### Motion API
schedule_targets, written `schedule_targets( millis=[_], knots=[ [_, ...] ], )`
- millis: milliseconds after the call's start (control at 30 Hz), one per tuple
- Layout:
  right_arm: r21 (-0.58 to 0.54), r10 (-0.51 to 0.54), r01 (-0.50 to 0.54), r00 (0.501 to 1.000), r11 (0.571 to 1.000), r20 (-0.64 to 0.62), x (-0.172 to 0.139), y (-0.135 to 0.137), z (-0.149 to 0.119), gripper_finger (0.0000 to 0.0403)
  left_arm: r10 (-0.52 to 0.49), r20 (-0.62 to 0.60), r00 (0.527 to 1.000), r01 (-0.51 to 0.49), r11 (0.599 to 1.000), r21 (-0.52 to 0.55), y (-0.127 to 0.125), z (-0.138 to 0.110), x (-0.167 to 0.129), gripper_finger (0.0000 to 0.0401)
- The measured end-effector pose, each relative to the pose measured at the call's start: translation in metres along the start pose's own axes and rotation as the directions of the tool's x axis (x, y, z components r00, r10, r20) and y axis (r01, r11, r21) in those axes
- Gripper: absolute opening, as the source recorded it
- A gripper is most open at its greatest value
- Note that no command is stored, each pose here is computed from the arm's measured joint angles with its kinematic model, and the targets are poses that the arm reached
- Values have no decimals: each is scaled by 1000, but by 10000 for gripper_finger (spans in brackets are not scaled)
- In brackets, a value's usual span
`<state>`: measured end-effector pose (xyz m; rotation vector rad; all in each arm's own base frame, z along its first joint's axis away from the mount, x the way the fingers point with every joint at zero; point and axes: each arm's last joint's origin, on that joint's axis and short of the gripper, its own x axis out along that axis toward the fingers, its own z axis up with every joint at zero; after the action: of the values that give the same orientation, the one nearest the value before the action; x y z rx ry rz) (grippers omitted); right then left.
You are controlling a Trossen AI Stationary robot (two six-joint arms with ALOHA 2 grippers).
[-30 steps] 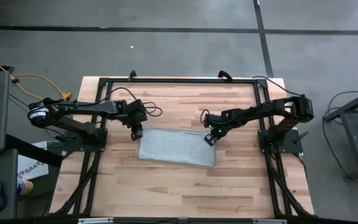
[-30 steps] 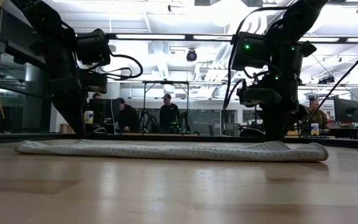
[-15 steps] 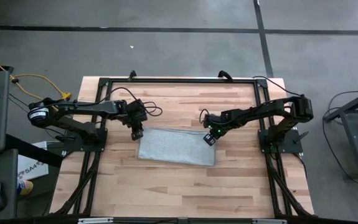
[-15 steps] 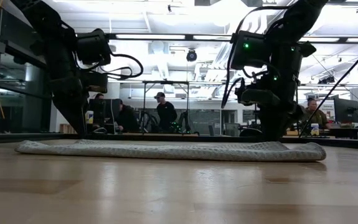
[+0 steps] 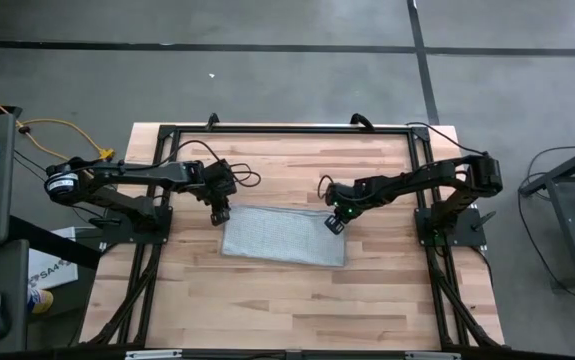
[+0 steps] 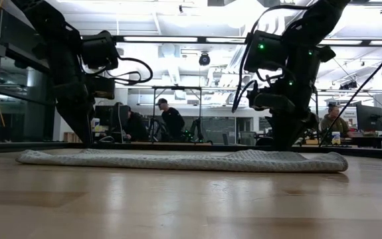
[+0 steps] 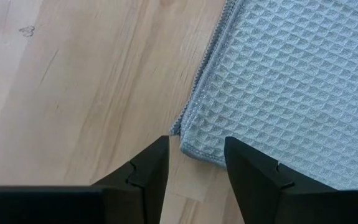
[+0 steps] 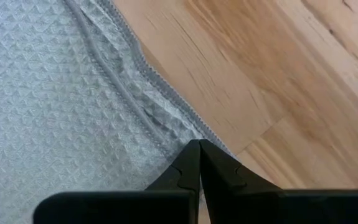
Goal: Fold microfiber towels
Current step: Fold the gray towel
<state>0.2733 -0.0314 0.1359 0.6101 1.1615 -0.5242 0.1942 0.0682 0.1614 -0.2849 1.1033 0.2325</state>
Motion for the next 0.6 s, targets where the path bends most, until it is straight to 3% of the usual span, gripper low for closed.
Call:
schedule_targets(
  millis=[167, 433, 600],
  knots=[
    [-13, 3, -3, 1000, 1000, -2, 0, 0, 0, 26, 0, -1, 1000, 0, 1000, 0, 0, 0, 0, 155],
    [-15, 4, -4, 1000, 1000, -2, 0, 0, 0, 109, 0, 7, 1000, 0, 999, 32, 0, 1, 0, 155],
    [-11, 4, -4, 1000, 1000, 0, 0, -1, 2, 151, 49, 65, 997, -51, 998, 35, 1, 6, 0, 155]
  ],
)
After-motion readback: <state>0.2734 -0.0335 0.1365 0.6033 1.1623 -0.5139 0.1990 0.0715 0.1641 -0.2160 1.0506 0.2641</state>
